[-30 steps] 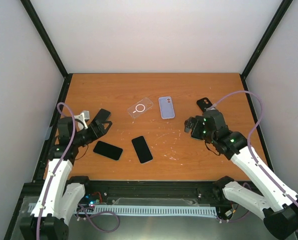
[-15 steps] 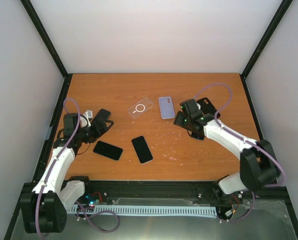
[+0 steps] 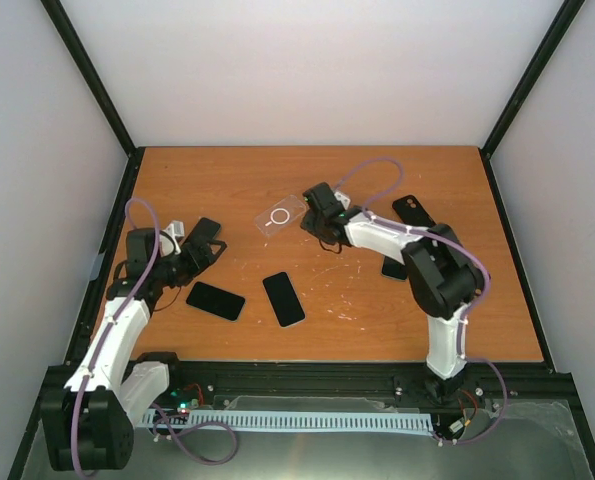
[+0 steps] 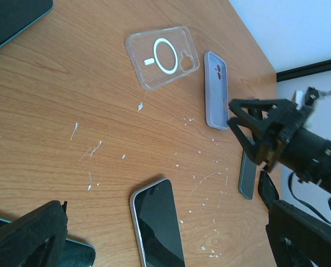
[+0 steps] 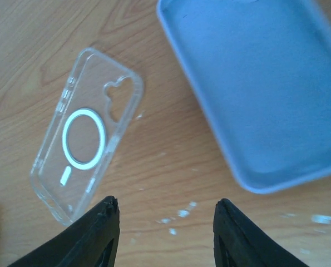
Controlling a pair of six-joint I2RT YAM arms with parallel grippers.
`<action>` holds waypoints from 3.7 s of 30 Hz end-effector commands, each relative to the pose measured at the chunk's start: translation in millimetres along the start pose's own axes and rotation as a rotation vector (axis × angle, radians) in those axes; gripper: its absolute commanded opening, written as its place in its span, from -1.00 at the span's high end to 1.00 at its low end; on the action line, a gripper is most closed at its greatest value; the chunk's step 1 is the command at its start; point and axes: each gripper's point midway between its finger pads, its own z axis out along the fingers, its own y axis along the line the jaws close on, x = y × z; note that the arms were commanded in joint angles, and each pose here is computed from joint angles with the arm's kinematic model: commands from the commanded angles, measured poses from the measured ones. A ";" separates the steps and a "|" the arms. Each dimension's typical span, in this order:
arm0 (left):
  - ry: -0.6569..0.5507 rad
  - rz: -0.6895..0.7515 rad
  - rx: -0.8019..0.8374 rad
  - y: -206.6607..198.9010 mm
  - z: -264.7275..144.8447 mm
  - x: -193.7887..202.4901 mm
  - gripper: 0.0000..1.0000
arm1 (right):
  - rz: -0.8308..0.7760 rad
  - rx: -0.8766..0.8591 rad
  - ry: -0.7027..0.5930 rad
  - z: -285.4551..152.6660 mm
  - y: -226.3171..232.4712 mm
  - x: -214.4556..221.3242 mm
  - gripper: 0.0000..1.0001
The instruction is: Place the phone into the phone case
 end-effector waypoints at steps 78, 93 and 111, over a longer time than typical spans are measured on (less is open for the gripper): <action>0.028 -0.048 0.021 3.9 -4.2 17.5 -0.99 | -0.706 0.071 0.358 -74.0 -86.7 123.5 0.94; -0.098 -0.035 -0.019 -9.0 -30.8 -0.1 -0.99 | -0.743 -0.036 0.308 -86.3 -7.6 163.9 -0.02; -0.224 0.025 -0.032 -26.0 -61.1 -14.2 -0.99 | -0.822 0.011 0.311 -39.5 18.1 197.0 -0.73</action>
